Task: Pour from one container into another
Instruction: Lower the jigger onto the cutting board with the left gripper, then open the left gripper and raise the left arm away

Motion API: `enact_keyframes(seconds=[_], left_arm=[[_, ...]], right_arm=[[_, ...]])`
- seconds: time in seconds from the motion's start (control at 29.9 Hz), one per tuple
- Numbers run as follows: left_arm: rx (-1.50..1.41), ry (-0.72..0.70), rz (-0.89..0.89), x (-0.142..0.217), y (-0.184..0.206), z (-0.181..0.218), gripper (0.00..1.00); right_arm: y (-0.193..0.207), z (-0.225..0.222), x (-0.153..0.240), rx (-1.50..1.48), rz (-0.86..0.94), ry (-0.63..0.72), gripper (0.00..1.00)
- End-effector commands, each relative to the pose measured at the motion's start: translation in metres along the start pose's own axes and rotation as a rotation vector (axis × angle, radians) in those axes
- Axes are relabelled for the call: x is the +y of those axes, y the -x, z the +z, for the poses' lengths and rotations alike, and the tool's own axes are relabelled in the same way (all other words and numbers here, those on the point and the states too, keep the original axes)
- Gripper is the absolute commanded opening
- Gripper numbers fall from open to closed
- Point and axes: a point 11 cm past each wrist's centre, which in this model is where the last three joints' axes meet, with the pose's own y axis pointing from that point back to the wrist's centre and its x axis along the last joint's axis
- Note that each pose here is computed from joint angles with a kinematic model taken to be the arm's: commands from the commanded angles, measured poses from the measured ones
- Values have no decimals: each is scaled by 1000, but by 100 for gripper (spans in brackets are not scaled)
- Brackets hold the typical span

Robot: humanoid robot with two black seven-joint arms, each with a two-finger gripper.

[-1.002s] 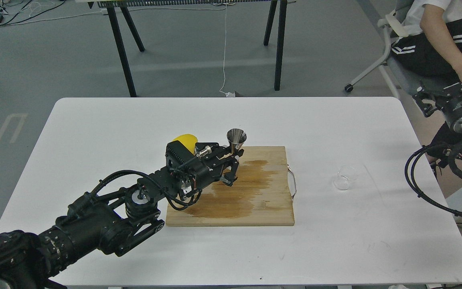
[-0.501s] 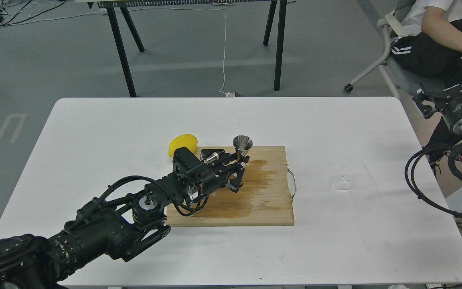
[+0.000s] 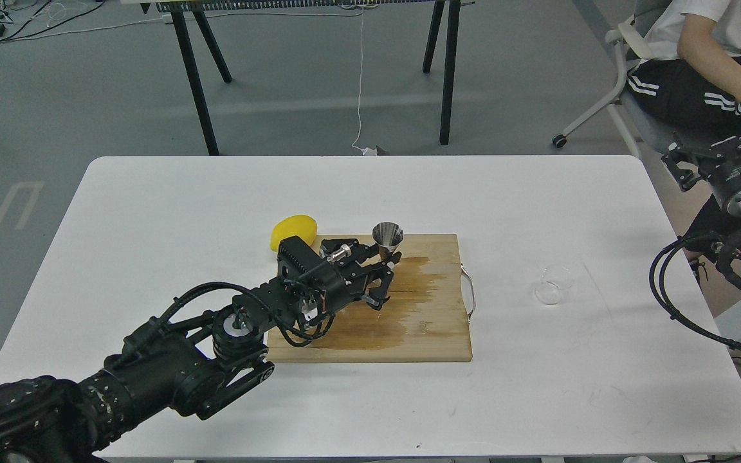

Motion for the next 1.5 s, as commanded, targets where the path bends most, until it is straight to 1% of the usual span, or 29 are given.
enact_keyframes(seconds=[0.0, 0.1, 0.2, 0.23, 0.5, 0.57, 0.67, 0.73, 0.87, 0.97, 1.07, 1.24, 1.34, 1.44, 1.47], left_arm=[[7, -1, -5, 1, 3, 1, 31], [8, -1, -5, 1, 4, 1, 36], [9, -2, 0, 1, 3, 1, 47], [8, -2, 1, 1, 2, 1, 49], [10, 6, 7, 1, 1, 4, 53], [12, 11, 13, 0, -1, 6, 57], [16, 20, 28, -1, -6, 9, 67], [19, 28, 38, -1, -9, 11, 71], [20, 47, 67, -2, -20, 15, 75], [22, 46, 84, -2, -27, 14, 75], [48, 25, 129, -3, -43, 7, 77], [111, -17, 256, -6, -90, -7, 80], [70, -18, 302, -9, -120, -16, 80], [32, -20, 310, -11, -144, -25, 81], [117, -39, 325, -10, -151, -33, 82]], right_arm=[[0, 3, 0, -3, -1, 4, 100], [-2, 4, 1, -4, 3, 6, 100], [-2, 5, 1, -3, 5, 8, 100], [-2, 4, 2, -1, 5, 7, 100], [-2, 5, 1, -3, 5, 8, 100], [-2, 5, 1, -3, 5, 8, 100], [-2, 4, 2, -1, 5, 7, 100], [-2, 4, 2, -1, 5, 7, 100], [-4, 4, 3, 0, 10, 8, 100], [-5, 4, 3, 0, 11, 8, 100], [-5, 3, 3, 1, 11, 7, 100], [-7, -4, 3, 6, 21, -6, 100], [-10, -13, 3, 16, 39, -24, 100], [-6, -30, 0, 33, 33, -49, 100], [-6, -32, 0, 35, 32, -52, 100]])
